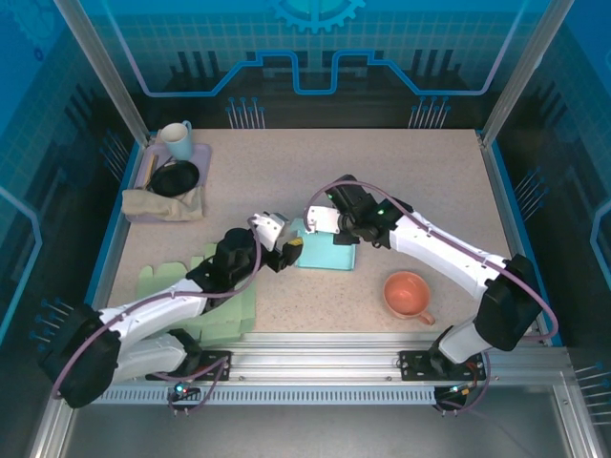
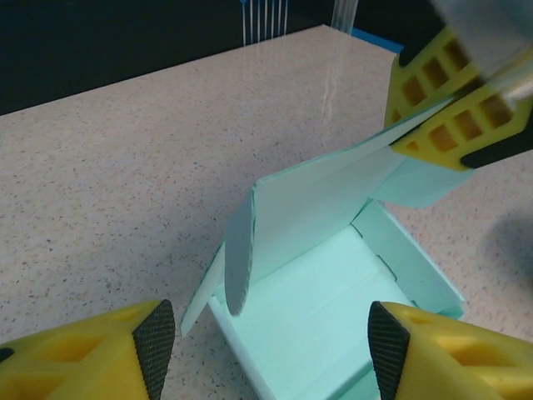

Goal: Fold the paper box

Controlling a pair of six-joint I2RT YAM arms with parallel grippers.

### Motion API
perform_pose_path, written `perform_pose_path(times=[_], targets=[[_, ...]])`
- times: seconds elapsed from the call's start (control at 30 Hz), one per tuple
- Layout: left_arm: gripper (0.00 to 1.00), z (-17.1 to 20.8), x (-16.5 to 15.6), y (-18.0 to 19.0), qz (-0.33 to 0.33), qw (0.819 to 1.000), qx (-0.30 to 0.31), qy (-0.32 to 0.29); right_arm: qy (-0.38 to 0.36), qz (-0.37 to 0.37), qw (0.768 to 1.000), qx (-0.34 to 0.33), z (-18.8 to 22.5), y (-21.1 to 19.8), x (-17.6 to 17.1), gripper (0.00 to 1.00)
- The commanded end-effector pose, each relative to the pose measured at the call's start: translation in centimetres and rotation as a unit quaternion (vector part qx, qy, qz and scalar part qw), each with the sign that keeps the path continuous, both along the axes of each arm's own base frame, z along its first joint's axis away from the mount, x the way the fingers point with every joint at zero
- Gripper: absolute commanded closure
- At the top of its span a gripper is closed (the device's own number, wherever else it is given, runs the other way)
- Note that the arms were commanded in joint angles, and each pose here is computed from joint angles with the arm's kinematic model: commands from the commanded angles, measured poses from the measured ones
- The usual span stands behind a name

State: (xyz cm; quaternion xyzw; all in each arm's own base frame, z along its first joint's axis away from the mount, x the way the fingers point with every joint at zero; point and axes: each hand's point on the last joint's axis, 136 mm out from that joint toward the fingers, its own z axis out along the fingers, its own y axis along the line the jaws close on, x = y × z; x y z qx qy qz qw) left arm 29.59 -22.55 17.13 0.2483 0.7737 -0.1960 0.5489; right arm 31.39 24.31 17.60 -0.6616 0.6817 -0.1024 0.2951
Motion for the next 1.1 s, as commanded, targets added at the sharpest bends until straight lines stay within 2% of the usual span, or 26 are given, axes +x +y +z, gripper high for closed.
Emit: perform_pose_path(times=[0.0, 0.27, 0.47, 0.6, 0.77, 0.83, 0.93, 1.07], targets=[[0.35, 2.2, 1.1, -1.0, -0.023, 0.999, 0.002, -0.047, 0.027, 0.026, 0.999, 0.003, -0.4, -0.3, -1.5, 0.91], [0.45, 1.8, 0.5, -2.5, -0.074, 0.996, 0.007, -0.051, 0.049, 0.066, 0.996, 0.025, -0.7, 0.0, -3.0, 0.9], [0.72, 1.7, -0.5, -3.3, -0.11, 0.993, 0.0, -0.045, 0.049, 0.071, 0.996, 0.032, -0.6, 0.2, -3.2, 0.88], [0.88, 1.6, -0.7, -3.2, -0.111, 0.993, 0.0, -0.044, 0.036, 0.047, 0.997, 0.039, -0.3, 0.0, -2.1, 0.85], [1.0, 1.7, -0.8, -3.1, -0.11, 0.993, -0.004, -0.048, 0.004, 0.002, 0.997, 0.074, 1.4, -0.6, -0.3, 0.57], [1.0, 2.0, -0.7, -2.9, -0.102, 0.993, -0.007, -0.053, -0.025, -0.022, 0.994, 0.101, 2.6, -1.0, 0.6, 0.52], [1.0, 2.7, -0.5, -2.4, -0.084, 0.995, -0.016, -0.058, -0.084, -0.094, 0.977, 0.174, 5.9, -2.6, 2.7, 0.44], [1.0, 3.1, -0.9, -2.2, -0.083, 0.994, -0.032, -0.061, -0.111, -0.211, 0.928, 0.285, 9.0, -6.7, 4.2, 0.45]])
